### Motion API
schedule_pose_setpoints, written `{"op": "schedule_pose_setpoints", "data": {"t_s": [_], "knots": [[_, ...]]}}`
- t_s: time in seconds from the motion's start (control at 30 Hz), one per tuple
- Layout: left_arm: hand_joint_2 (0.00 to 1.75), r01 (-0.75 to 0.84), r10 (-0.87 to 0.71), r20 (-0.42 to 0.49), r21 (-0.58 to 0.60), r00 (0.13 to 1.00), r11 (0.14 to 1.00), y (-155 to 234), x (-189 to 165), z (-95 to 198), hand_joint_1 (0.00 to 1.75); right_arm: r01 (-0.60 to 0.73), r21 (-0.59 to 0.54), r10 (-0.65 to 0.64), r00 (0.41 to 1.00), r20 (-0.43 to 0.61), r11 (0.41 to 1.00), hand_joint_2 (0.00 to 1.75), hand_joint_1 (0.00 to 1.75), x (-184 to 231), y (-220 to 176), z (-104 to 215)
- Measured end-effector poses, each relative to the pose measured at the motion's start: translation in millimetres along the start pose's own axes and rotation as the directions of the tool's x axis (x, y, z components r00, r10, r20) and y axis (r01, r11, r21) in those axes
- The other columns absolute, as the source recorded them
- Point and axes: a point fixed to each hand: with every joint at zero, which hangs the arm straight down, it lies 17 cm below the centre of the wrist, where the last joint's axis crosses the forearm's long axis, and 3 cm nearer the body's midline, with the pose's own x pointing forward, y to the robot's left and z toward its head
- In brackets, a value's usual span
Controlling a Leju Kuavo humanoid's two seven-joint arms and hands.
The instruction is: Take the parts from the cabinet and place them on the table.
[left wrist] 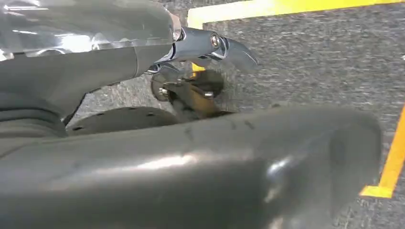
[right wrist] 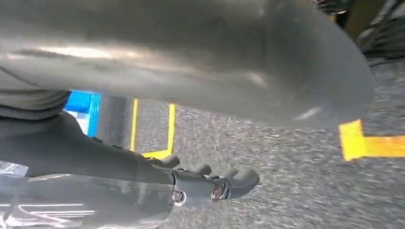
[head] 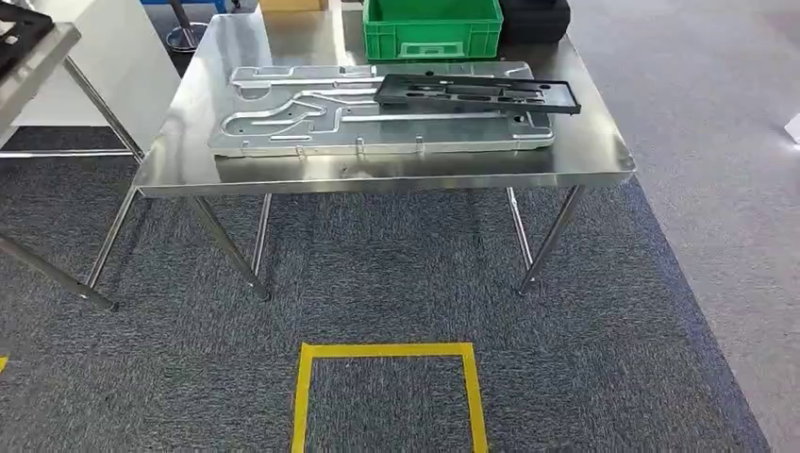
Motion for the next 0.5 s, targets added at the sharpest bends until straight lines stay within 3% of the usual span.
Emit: {"op": "schedule_pose_setpoints", "data": {"t_s": [0.23, 0.5], "knots": [[0.0, -0.003, 0.003, 0.005, 0.029, 1.0, 1.0, 10.4, -0.1, 0.1, 0.0, -0.046, 0.025, 0.046, 0.999, -0.015, 0.999, 0.0, 0.0, -5.9, 7.3, 0.9], [0.0, 0.002, -0.003, 0.025, 0.022, 1.0, 1.0, 9.2, 3.5, 0.2, 0.0, -0.092, 0.032, 0.091, 0.995, 0.038, 0.995, 0.0, 0.0, 9.3, 6.2, 1.3]]}}
